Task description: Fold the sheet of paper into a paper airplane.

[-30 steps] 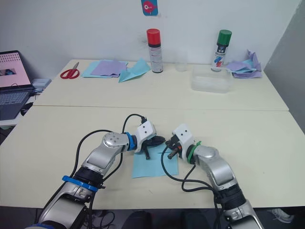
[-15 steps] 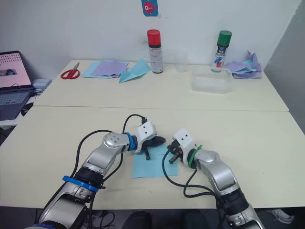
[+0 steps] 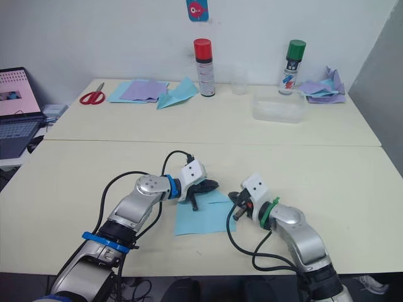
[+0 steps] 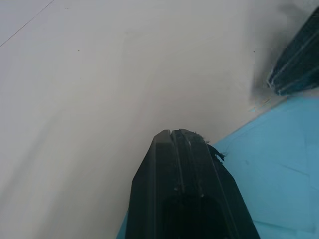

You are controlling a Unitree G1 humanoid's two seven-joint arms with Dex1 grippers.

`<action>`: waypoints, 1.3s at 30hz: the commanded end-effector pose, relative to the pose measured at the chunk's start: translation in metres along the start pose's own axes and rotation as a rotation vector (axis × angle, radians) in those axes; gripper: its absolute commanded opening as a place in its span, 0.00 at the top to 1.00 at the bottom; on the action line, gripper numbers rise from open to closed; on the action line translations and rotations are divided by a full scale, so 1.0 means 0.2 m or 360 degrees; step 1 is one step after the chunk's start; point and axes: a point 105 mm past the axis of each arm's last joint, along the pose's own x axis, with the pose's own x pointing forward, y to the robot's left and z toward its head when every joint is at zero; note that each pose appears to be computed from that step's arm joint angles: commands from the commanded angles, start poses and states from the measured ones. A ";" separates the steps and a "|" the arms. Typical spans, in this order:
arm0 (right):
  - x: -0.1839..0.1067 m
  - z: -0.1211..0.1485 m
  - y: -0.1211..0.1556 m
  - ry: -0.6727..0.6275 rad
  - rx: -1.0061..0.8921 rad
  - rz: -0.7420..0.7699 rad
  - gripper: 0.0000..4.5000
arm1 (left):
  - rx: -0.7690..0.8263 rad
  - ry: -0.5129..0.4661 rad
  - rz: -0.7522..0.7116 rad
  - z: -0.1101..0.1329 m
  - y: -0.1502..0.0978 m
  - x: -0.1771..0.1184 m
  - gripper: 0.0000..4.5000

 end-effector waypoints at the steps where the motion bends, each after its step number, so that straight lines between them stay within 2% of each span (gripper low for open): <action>1: 0.06 0.05 0.03 -0.0050 -0.0053 0.0034 0.99 | -0.0099 0.0211 -0.0089 -0.19 -0.09 0.01 1.00; 6: 0.11 -0.03 0.07 0.0094 -0.0105 0.0094 0.99 | -0.0099 0.0190 -0.0079 -0.18 -0.08 0.01 1.00; 8: 0.11 -0.09 0.08 0.0202 -0.0138 0.0112 0.99 | -0.0142 0.0046 -0.0061 -0.10 -0.08 0.02 1.00; 11: 0.10 -0.14 0.07 0.0269 -0.0119 0.0103 0.99 | -0.0250 -0.0272 -0.0057 0.08 -0.09 0.02 1.00; 14: 0.10 -0.13 0.07 0.0262 -0.0121 0.0089 0.99 | -0.0280 -0.0355 -0.0080 0.15 -0.12 0.03 1.00; 17: 0.10 -0.14 0.07 0.0283 -0.0129 0.0095 0.99 | -0.0297 -0.0284 -0.0075 0.12 -0.14 0.06 1.00; 23: 0.09 -0.15 0.07 0.0304 -0.0122 0.0083 0.99 | -0.0289 0.0137 -0.0024 -0.14 -0.15 0.07 1.00; 26: 0.09 -0.15 0.06 0.0324 -0.0098 0.0070 0.99 | -0.0323 0.0246 0.0061 -0.22 -0.11 0.03 1.00; 39: 0.11 -0.19 0.08 0.0399 -0.0058 0.0065 0.99 | -0.0329 0.0253 0.0295 -0.35 0.02 -0.13 1.00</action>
